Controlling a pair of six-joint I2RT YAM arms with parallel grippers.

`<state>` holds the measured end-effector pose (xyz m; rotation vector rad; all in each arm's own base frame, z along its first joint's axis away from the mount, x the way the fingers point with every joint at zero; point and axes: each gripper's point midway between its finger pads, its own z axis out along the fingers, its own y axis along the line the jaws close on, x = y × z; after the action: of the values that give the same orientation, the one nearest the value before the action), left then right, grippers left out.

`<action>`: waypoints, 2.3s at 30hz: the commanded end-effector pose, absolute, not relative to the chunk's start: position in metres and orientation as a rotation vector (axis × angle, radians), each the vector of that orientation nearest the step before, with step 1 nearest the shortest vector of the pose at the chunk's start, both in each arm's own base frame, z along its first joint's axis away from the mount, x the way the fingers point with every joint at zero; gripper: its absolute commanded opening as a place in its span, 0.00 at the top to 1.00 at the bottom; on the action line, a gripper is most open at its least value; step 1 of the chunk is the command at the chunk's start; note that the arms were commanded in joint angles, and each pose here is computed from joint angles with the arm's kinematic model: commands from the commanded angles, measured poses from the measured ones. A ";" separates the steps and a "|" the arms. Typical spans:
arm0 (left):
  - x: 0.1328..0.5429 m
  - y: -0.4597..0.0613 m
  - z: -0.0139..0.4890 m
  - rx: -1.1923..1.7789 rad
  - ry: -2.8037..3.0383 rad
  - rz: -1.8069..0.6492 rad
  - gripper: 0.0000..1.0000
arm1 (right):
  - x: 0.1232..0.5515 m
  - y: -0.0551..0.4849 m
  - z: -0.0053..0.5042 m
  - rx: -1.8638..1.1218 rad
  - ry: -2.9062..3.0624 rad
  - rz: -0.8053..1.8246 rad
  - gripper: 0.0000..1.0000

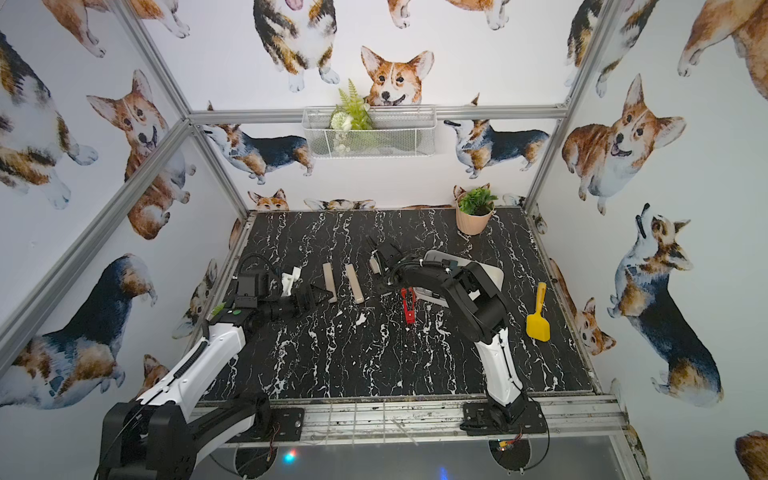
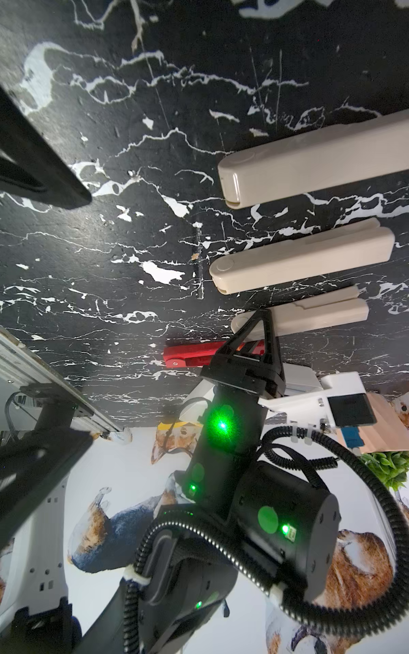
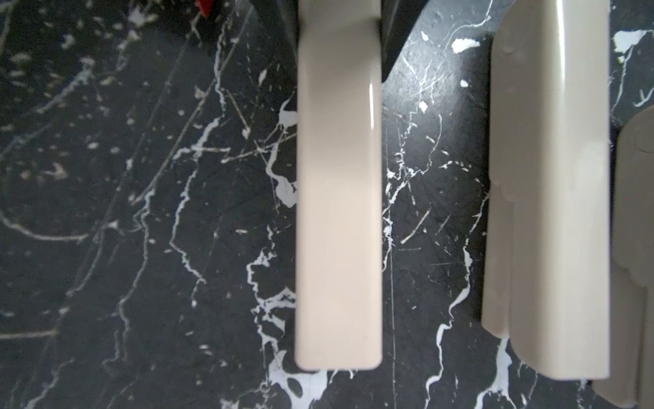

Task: Put the pruning pliers into the storage box
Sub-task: Pick up the pruning pliers from the center of the board, then place the pruning pliers in the storage box.

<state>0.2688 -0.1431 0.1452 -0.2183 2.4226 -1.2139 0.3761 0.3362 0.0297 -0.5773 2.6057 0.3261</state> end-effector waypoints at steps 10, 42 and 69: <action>0.272 -0.145 0.158 -0.188 2.381 -1.234 0.00 | 0.358 0.326 0.055 -0.507 2.594 0.361 1.00; 0.298 -0.157 0.196 -0.087 2.233 -1.317 0.00 | 0.318 0.251 0.135 -0.318 2.506 0.362 1.00; 0.318 -0.179 0.204 0.016 2.208 -1.393 0.00 | 0.318 0.169 0.150 -0.057 2.509 0.222 1.00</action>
<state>0.3139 -0.1762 0.1960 -0.0390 2.2445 -1.3973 0.3169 0.1806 0.1490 -0.1050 2.5035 0.2707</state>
